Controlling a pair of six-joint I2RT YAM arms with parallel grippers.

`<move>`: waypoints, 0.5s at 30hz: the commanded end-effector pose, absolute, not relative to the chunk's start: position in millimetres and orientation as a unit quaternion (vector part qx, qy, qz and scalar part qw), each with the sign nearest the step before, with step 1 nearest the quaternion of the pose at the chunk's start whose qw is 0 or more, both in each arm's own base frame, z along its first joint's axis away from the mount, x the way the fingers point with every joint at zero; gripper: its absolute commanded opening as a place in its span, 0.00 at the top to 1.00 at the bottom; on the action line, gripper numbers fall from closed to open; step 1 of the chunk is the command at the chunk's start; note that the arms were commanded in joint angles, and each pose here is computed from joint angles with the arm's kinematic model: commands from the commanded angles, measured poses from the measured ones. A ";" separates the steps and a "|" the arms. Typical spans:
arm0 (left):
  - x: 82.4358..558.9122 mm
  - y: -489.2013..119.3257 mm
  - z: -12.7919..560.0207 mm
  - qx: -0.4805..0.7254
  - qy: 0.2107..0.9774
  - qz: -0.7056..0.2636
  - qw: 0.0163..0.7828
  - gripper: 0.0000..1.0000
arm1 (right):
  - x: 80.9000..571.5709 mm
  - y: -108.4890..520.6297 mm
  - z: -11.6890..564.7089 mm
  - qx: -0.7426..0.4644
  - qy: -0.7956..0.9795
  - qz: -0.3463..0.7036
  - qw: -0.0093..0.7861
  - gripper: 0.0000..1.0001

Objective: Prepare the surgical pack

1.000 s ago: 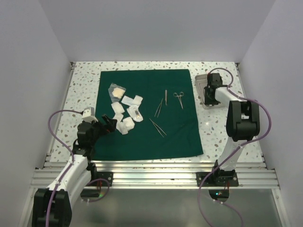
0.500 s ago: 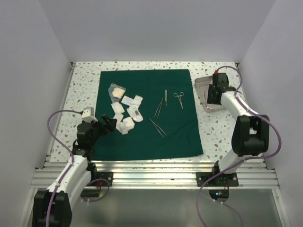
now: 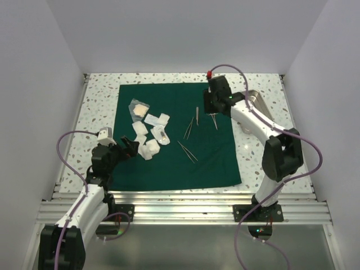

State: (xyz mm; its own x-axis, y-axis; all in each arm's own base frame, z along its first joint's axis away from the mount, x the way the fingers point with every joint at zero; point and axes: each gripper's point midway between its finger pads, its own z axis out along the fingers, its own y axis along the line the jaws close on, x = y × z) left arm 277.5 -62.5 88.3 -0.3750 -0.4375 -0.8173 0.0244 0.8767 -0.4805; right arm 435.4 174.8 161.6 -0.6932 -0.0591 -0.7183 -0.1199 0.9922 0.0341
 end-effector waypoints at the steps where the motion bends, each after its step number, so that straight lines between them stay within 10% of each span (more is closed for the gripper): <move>1: 285.7 -63.6 108.9 -0.114 0.782 -0.218 0.573 0.00 | 405.8 214.2 132.1 -0.104 0.929 0.087 0.344 0.53; 15: 285.5 -63.5 107.3 -0.114 0.783 -0.217 0.571 0.00 | 318.0 287.0 66.1 -0.250 0.912 0.110 0.305 0.44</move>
State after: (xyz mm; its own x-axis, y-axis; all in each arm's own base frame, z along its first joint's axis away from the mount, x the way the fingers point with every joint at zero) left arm 277.5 -62.5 88.3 -0.3750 -0.4375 -0.8173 0.0244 0.8767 -0.4805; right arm 317.3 276.7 62.7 -0.7234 -0.3957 -0.5658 -0.5026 0.8637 0.0385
